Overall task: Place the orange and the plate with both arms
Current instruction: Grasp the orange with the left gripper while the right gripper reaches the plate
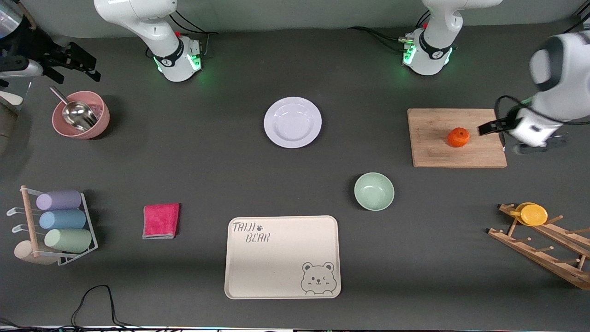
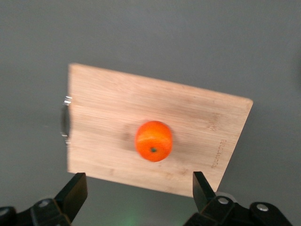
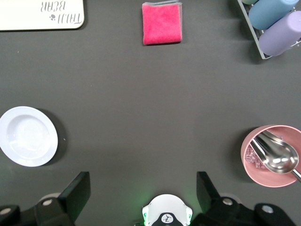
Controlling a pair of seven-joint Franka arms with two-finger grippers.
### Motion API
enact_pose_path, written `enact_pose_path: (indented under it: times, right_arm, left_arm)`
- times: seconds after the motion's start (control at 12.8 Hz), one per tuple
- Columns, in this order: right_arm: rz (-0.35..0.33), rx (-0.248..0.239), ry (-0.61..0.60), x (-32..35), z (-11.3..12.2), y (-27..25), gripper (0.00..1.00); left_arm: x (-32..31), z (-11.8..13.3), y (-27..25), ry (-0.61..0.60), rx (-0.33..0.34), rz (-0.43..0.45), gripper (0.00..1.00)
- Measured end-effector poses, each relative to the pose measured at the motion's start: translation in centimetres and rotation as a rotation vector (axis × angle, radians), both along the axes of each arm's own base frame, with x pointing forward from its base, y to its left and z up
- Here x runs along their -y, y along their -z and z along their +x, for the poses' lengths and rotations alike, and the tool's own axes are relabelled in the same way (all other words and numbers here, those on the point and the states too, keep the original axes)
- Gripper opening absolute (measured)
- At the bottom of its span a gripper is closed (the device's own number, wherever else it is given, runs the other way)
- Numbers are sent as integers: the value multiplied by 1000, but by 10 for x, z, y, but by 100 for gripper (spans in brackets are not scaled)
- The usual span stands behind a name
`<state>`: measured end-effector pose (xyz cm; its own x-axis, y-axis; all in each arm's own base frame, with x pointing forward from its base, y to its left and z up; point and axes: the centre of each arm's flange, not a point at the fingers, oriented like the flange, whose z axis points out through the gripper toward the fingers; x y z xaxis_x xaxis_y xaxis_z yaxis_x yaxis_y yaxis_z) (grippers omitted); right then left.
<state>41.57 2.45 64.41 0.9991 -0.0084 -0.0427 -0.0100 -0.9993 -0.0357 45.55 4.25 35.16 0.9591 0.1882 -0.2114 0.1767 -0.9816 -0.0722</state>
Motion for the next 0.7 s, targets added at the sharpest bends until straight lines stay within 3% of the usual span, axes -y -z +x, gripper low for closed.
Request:
enact_pose_path:
  times: [0.16, 0.23, 0.39, 0.7]
  right_arm:
    - [17, -11, -18, -12, -2, 5, 100]
    - [58, -29, -20, -17, -3, 11, 100]
    - [163, -67, -25, -22, -3, 33, 100]
    - [395, -97, -38, -21, 0, 104, 100]
  left_arm:
    - [11, -18, 33, 13, 6, 3, 100]
    - [12, -27, 46, 18, 17, 4, 100]
    - [12, -40, 66, 38, 39, 12, 100]
    - [14, -54, 99, 60, 82, 9, 100]
